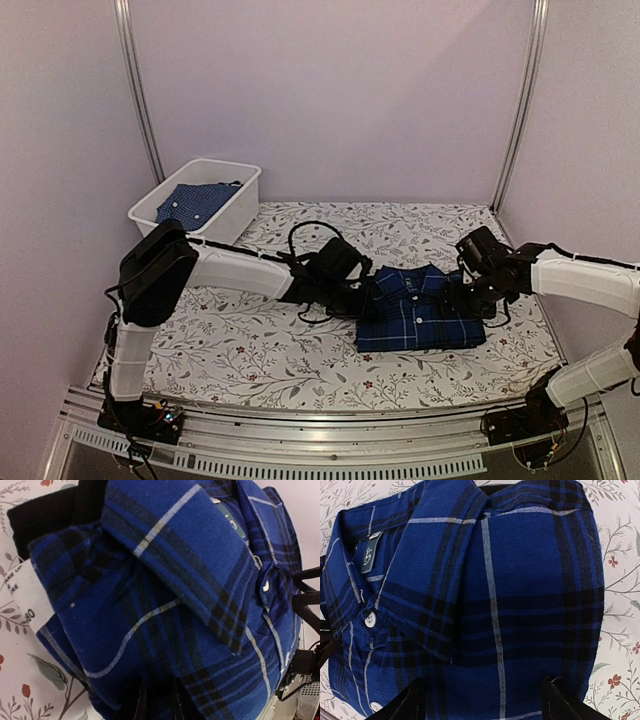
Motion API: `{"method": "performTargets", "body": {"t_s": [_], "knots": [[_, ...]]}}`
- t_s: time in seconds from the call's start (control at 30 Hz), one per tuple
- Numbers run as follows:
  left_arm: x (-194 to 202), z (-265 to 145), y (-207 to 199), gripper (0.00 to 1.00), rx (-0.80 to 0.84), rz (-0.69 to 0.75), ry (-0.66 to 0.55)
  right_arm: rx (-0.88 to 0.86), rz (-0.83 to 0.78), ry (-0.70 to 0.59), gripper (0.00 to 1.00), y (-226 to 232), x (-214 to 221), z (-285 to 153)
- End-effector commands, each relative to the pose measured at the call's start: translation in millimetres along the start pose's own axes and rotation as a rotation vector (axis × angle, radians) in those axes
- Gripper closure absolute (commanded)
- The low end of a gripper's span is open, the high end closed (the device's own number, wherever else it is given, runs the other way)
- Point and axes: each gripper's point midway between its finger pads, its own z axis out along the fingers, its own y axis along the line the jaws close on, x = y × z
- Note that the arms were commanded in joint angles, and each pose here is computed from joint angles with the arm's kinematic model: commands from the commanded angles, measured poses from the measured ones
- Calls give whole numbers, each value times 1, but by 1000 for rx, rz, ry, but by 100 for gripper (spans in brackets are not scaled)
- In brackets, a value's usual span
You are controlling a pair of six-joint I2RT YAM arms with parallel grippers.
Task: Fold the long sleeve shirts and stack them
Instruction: Move the square-folded shirt to the center of the board.
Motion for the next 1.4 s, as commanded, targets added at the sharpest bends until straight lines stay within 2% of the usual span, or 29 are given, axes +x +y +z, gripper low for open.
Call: {"method": "performTargets", "body": {"t_s": [0.0,0.03,0.13,0.27,0.33,0.4,0.43,0.47,0.63,0.87,1.1,1.37], "knots": [[-26,-37,-28,78,31,42,-84,-59,-30,-75,20,27,-20,-28],[-31,-47,-28,73,22,43,-110,-82,-45,-83,19,38,-22,-32],[-49,-81,-23,67,-3,21,-195,-176,-108,-101,15,83,-28,-42],[-64,-123,3,39,-42,-30,-275,-302,-209,-106,7,151,-38,-47],[-64,-139,20,30,-72,-51,-295,-387,-250,-85,2,187,-38,-43],[-63,-153,35,18,-104,-71,-314,-455,-285,-66,1,218,-38,-40],[-62,-159,43,6,-119,-82,-321,-484,-298,-65,1,231,-40,-41],[-63,-169,49,2,-127,-92,-335,-499,-310,-56,1,242,-40,-37],[-61,-204,81,0,-183,-156,-398,-560,-323,9,1,279,-39,-2],[-59,-250,104,0,-227,-220,-508,-566,-312,82,1,296,-30,42],[-61,-267,111,0,-238,-242,-549,-534,-253,158,1,274,-14,80],[-64,-268,113,0,-239,-249,-553,-499,-205,207,1,241,2,100]]}}
